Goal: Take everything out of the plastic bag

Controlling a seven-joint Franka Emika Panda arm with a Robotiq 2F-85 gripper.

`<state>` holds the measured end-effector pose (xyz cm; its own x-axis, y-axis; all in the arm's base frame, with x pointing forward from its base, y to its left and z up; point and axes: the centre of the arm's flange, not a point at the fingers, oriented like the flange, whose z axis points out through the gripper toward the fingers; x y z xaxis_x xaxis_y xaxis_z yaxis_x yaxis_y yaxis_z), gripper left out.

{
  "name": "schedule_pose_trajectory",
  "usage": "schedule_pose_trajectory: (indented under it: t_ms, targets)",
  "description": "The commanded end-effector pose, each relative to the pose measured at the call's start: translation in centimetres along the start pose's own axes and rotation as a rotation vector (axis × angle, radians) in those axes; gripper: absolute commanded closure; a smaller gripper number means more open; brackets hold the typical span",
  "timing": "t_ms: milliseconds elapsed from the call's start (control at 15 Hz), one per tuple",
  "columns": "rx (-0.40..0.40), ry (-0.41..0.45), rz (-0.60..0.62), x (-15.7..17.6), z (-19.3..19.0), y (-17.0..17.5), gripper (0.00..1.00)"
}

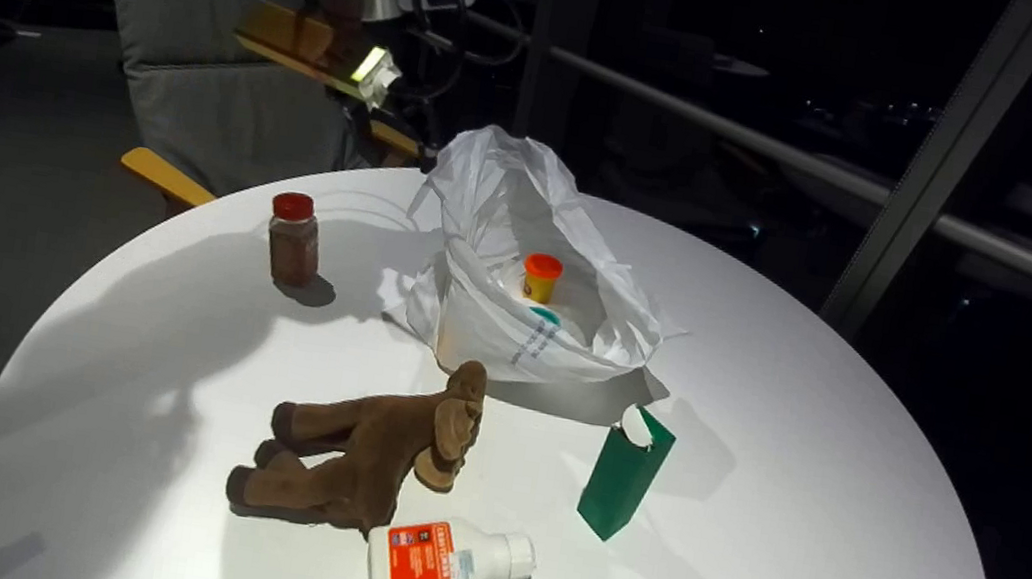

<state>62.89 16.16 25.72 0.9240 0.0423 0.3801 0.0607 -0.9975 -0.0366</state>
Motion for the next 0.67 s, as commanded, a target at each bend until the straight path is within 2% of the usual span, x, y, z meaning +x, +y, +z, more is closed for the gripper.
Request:
schedule_pose_trajectory:
  t_ms: [0,333,467,600]
  targets:
    - [-0.055,-0.040,0.102,2.1,-1.0,1.7,0.00]
    - [-0.075,-0.107,0.240,2.3,1.0,3.0,0.00]
    - [-0.077,-0.088,0.324,2.5,1.8,3.6,0.00]
    - [-0.077,-0.062,0.424,3.0,2.2,6.0,0.00]
